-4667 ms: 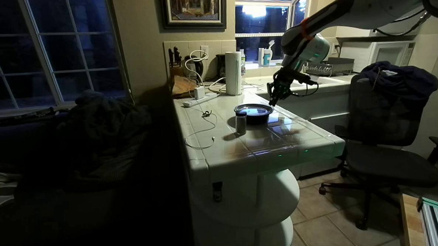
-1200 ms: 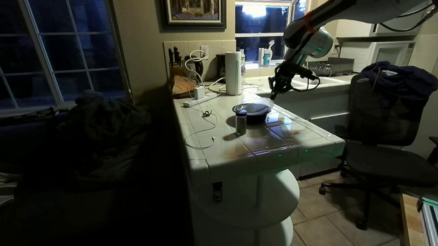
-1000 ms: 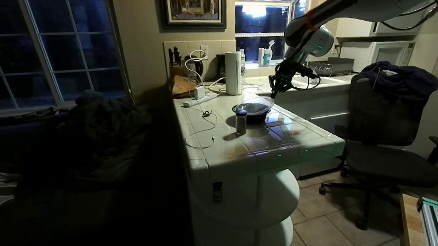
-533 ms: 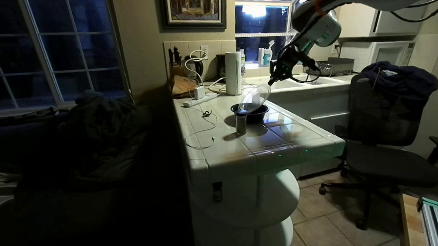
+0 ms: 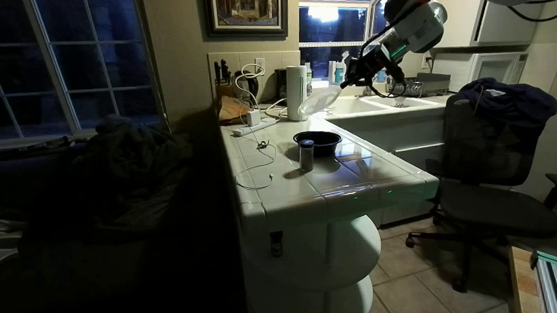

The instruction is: Remove the clear lid from the black lunchbox and put it on the counter

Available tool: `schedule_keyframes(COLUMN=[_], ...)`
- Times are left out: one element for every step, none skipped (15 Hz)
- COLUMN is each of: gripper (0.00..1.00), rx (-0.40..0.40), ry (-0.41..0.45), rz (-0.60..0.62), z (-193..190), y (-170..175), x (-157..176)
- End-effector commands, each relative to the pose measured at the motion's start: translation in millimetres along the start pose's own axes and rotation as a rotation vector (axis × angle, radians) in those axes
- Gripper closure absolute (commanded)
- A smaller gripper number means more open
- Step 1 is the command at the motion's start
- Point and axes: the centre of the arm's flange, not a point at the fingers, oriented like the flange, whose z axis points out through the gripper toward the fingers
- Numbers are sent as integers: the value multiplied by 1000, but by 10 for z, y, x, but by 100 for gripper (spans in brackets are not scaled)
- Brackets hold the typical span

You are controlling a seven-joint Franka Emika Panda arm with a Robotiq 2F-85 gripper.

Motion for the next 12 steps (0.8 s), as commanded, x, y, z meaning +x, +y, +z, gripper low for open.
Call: schedule_keyframes(gripper=[100, 100, 100, 100, 100, 100, 100, 100, 99, 99, 99, 99], rx=[28, 25, 21, 17, 12, 7, -2, 13, -8, -9, -11, -10], ry=[125, 149, 173, 186, 205, 210, 200, 178, 177, 171, 168, 168], rz=[73, 97, 116, 141, 162, 179, 191, 196, 164, 172, 175, 176], z=[125, 176, 237, 302, 368, 441, 516, 563, 413, 479, 518, 533], y=[161, 201, 245, 289, 335, 375, 413, 447, 421, 456, 475, 477], x=[5, 29, 50, 84, 112, 131, 140, 122, 67, 60, 58, 63])
